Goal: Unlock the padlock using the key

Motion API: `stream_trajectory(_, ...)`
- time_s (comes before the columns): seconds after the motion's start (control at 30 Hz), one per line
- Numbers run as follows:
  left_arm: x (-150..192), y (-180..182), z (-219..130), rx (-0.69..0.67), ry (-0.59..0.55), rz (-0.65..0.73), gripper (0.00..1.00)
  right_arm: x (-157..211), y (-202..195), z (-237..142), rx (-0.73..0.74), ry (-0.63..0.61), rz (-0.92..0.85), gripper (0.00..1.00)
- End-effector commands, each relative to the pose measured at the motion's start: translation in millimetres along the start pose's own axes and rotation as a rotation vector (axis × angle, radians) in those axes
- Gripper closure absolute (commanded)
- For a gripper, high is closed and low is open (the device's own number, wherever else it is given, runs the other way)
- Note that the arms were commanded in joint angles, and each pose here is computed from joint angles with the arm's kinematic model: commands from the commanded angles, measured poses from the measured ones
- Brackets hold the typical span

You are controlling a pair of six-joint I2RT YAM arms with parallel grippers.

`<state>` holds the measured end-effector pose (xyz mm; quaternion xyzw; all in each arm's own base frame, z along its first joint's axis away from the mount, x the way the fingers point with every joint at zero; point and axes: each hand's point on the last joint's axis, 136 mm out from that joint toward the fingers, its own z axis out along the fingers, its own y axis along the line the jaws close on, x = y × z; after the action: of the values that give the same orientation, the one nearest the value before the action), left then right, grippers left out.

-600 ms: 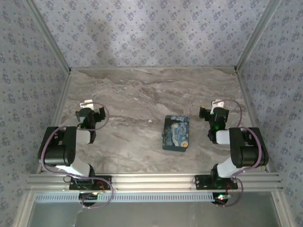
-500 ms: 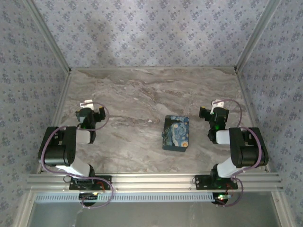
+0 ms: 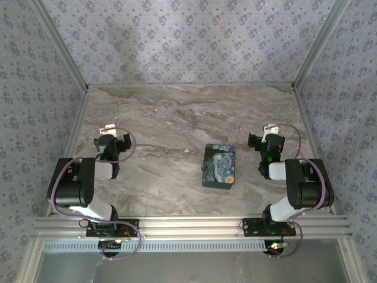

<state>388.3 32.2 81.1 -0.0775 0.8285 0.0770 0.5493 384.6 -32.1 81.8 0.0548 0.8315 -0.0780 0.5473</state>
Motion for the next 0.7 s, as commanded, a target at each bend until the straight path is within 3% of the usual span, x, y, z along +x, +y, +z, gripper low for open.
stream_trajectory(0.0,-12,-2,0,0.012,-0.033,-0.008,0.00,-5,0,1,-0.006,-0.021,0.000,0.00)
stream_trajectory(0.27,-12,-1,0,0.012,-0.031,-0.009,0.00,-9,-1,0,-0.001,-0.035,0.003,0.00)
stream_trajectory(0.33,-23,-1,-4,0.003,-0.035,-0.002,0.01,-22,1,-5,-0.012,-0.012,-0.013,0.00)
stream_trajectory(0.43,-37,6,-7,-0.055,0.051,-0.004,0.00,-37,-1,-14,-0.004,0.048,0.007,0.00)
stream_trajectory(0.53,-55,2,-18,-0.060,0.040,-0.008,0.00,-50,0,-31,-0.029,0.015,0.069,0.00)
stream_trajectory(0.67,-75,-5,-38,-0.002,0.032,-0.203,0.00,-63,0,-50,-0.052,0.028,0.201,0.00)
